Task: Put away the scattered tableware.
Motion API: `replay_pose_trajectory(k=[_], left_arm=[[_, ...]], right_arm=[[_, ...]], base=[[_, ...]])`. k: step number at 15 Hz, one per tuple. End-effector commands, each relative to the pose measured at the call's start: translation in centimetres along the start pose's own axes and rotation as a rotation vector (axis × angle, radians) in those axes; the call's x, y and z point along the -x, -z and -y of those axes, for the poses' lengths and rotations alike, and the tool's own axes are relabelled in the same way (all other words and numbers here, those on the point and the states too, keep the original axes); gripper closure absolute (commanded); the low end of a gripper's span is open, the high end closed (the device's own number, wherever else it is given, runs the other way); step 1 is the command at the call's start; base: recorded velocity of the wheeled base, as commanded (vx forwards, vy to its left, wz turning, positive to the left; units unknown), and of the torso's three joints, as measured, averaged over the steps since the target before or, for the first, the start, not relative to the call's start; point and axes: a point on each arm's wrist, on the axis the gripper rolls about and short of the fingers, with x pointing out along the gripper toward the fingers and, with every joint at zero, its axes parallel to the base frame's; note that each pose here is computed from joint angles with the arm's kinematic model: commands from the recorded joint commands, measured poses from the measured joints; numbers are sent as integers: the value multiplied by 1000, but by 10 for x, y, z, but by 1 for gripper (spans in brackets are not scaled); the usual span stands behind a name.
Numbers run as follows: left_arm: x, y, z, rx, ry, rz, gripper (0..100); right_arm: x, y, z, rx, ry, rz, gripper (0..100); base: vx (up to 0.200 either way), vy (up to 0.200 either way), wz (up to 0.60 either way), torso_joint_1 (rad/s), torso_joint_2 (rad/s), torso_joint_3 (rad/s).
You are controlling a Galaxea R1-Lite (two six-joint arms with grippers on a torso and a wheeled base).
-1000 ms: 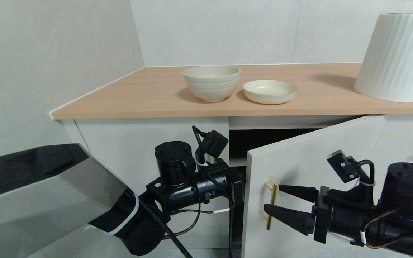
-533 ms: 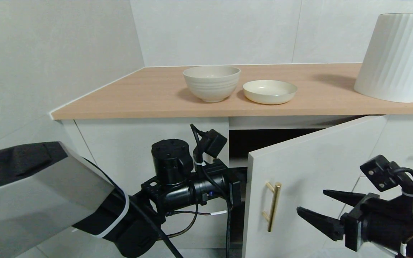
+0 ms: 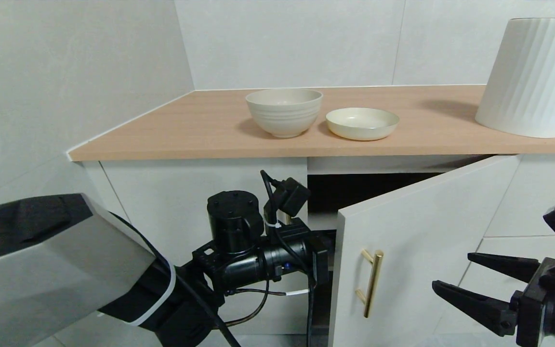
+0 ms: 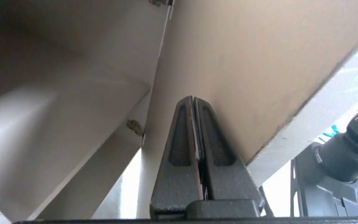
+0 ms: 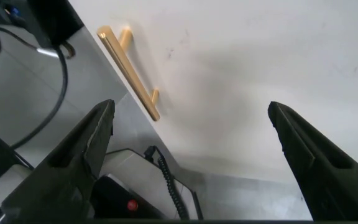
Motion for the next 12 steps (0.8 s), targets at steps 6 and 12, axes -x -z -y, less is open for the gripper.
replay_pose_trajectory(k=[6,12], left_arm=[[-7,6,-2,4,4,-11,100],[-23,8,-13,-4,-15,12,100]], right_arm=[[2,1,0,11,-2,0,0],[1,2,0,11,-1,-3,0]], base=[[-133,0,0,2,0,1],[0,0,0,0,0,0]])
